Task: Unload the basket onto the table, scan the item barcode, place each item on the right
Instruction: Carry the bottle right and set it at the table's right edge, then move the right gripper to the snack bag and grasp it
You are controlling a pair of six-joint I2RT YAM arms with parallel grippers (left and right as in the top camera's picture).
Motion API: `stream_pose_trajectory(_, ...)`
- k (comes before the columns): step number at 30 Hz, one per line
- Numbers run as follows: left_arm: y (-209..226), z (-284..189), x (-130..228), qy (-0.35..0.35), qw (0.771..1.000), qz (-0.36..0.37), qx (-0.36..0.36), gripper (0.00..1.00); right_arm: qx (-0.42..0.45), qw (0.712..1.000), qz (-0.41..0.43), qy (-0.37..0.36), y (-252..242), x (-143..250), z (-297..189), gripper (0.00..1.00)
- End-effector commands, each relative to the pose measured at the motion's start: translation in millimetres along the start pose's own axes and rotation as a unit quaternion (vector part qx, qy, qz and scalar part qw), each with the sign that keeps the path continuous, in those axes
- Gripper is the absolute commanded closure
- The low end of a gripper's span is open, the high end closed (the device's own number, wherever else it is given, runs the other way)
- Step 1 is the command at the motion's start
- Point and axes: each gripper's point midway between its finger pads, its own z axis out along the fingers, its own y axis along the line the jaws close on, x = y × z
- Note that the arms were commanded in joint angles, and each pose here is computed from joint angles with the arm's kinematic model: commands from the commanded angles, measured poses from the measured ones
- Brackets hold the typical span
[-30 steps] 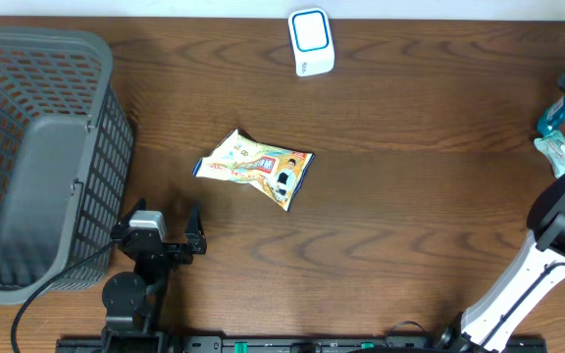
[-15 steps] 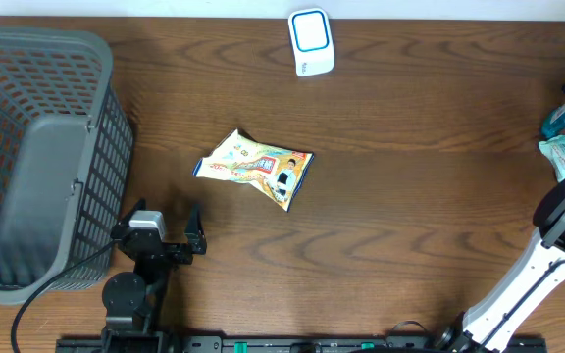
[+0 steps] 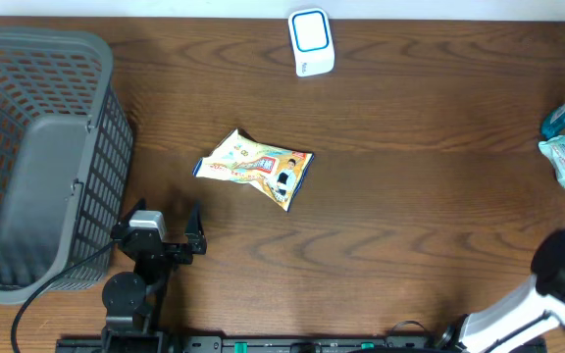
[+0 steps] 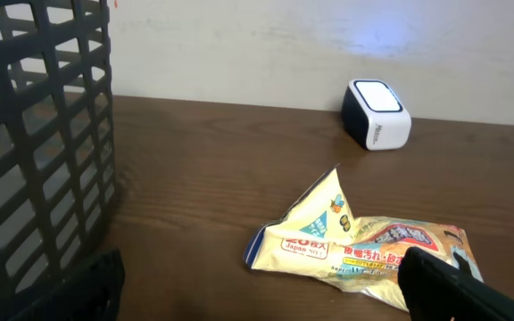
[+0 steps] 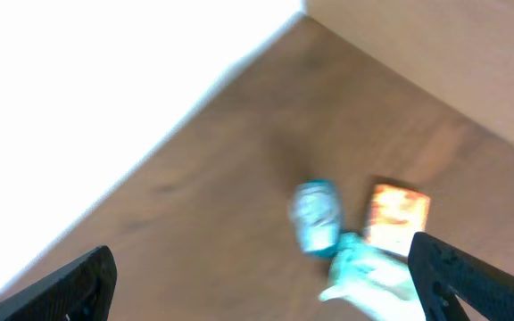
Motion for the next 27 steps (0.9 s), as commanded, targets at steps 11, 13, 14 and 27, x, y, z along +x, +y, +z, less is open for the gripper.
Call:
stream_pose_trajectory(11, -1, 2, 16, 0.021, 1.000, 0.005, 0.004, 0.02, -0.219, 0.951, -0.091, 0.199, 191, 148, -104, 0.02)
stream_pose_trajectory(13, -1, 2, 16, 0.021, 1.000, 0.005, 0.004, 0.02, -0.228, 0.936, -0.123, 0.240, 215, 185, -107, 0.34)
stream_pose_trajectory(14, -1, 2, 16, 0.021, 1.000, 0.005, 0.004, 0.02, -0.233, 0.927, -0.140, 0.257, 226, 203, -108, 0.46)
stream_pose_trajectory(27, -1, 2, 16, 0.021, 1.000, 0.005, 0.004, 0.02, -0.291, 0.739, -0.343, 0.502, 316, 504, -102, 0.99)
